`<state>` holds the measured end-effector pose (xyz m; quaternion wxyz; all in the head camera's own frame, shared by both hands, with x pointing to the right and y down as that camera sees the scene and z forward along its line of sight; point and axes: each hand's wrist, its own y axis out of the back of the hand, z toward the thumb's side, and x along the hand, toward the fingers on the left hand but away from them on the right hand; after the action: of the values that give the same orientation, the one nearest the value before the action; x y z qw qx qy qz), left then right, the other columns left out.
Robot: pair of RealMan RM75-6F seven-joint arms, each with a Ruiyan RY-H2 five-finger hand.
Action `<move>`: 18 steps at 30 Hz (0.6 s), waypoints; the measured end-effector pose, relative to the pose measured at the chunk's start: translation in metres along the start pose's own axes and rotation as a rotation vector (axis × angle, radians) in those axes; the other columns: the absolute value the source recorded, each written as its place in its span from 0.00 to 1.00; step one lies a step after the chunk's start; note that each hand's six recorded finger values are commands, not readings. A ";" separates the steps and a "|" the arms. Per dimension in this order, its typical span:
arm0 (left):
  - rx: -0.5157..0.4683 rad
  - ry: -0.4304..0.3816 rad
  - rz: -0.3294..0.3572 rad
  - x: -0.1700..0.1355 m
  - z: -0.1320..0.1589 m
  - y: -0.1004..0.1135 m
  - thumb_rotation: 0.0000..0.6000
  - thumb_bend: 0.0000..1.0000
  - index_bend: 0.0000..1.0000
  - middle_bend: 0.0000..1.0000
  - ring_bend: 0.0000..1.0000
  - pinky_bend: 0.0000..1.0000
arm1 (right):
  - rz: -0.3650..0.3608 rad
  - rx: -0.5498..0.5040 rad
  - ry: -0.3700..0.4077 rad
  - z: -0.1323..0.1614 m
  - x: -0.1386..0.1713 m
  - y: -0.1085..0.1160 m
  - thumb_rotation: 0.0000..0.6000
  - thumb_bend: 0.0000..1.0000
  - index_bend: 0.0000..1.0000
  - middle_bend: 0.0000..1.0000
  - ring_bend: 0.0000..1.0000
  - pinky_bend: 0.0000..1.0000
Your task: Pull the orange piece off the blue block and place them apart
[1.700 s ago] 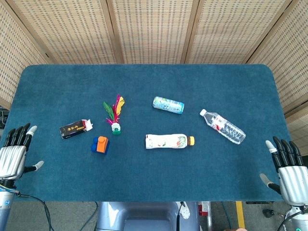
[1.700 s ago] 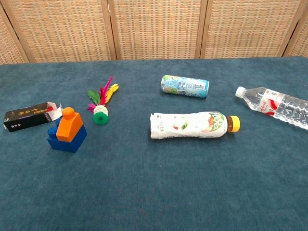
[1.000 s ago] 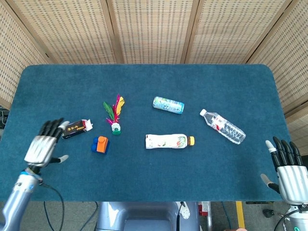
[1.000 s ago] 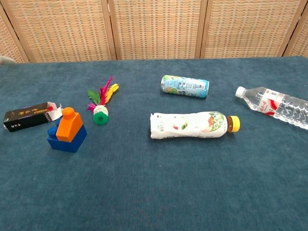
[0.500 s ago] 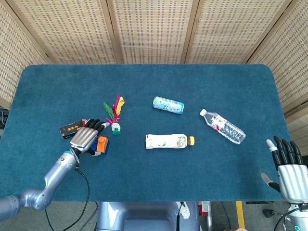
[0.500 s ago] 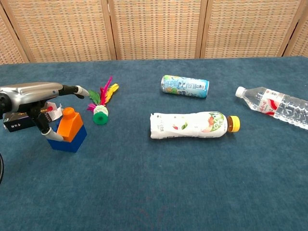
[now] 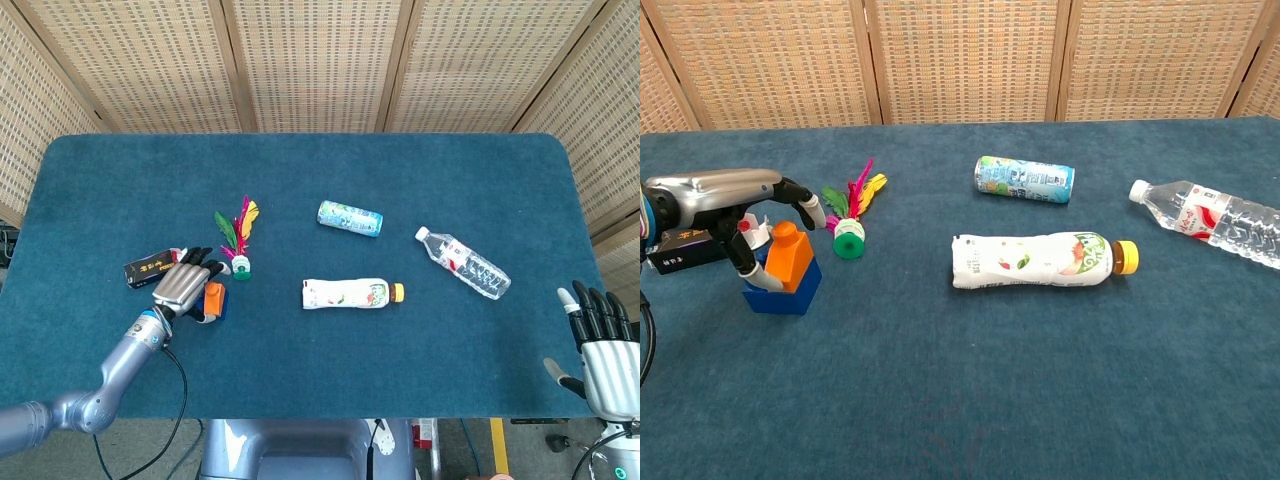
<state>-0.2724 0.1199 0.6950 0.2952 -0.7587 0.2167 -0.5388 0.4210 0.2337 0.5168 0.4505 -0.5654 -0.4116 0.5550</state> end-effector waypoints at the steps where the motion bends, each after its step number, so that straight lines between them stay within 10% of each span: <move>1: -0.001 0.001 0.004 0.000 0.000 0.000 1.00 0.01 0.31 0.32 0.00 0.00 | -0.001 -0.001 0.001 0.000 0.000 0.000 1.00 0.00 0.00 0.00 0.00 0.00; 18: -0.028 0.020 0.074 -0.007 -0.001 0.007 1.00 0.17 0.49 0.51 0.00 0.00 | -0.006 -0.022 0.008 0.000 -0.001 0.000 1.00 0.00 0.00 0.00 0.00 0.00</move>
<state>-0.2757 0.1190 0.6852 0.3022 -0.7488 0.2548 -0.5320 0.4205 0.2330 0.5168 0.4473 -0.5714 -0.4176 0.5468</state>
